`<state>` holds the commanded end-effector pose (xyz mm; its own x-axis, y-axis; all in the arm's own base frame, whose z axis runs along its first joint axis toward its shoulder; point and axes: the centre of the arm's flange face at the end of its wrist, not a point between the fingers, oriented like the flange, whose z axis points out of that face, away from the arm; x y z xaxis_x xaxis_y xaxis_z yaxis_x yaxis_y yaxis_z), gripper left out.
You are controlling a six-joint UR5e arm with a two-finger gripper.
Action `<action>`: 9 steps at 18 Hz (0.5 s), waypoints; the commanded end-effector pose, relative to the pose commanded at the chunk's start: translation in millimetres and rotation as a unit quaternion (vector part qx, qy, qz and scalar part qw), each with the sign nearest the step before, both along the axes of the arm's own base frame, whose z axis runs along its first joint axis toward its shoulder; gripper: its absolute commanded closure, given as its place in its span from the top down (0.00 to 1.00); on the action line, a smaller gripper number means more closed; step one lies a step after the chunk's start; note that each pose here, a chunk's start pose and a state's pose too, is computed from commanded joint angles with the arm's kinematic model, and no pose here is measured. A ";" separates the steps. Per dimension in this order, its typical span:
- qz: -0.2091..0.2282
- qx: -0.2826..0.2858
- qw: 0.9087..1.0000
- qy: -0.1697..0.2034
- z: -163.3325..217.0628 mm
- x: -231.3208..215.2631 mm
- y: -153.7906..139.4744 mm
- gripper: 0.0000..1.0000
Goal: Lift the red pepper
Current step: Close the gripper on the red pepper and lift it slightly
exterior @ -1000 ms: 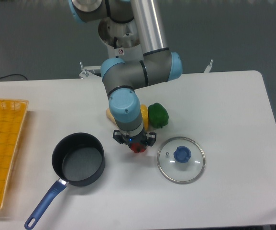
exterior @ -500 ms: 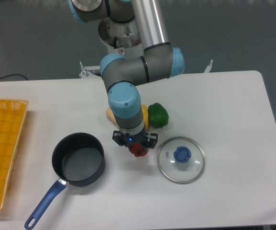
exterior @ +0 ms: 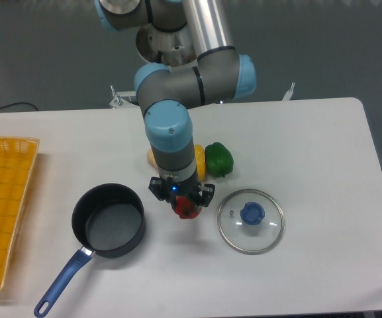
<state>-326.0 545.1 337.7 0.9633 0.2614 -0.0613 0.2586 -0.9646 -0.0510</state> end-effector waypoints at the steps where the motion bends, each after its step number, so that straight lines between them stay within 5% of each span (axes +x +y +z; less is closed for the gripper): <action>1: -0.002 -0.001 1.000 -0.002 2.8 0.5 -0.4 0.38; 9: -0.027 0.000 1.000 -0.016 16.2 1.4 -8.5 0.38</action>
<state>-324.6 536.6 353.9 0.9774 0.2092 -0.0306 0.2078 -0.9772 -0.0442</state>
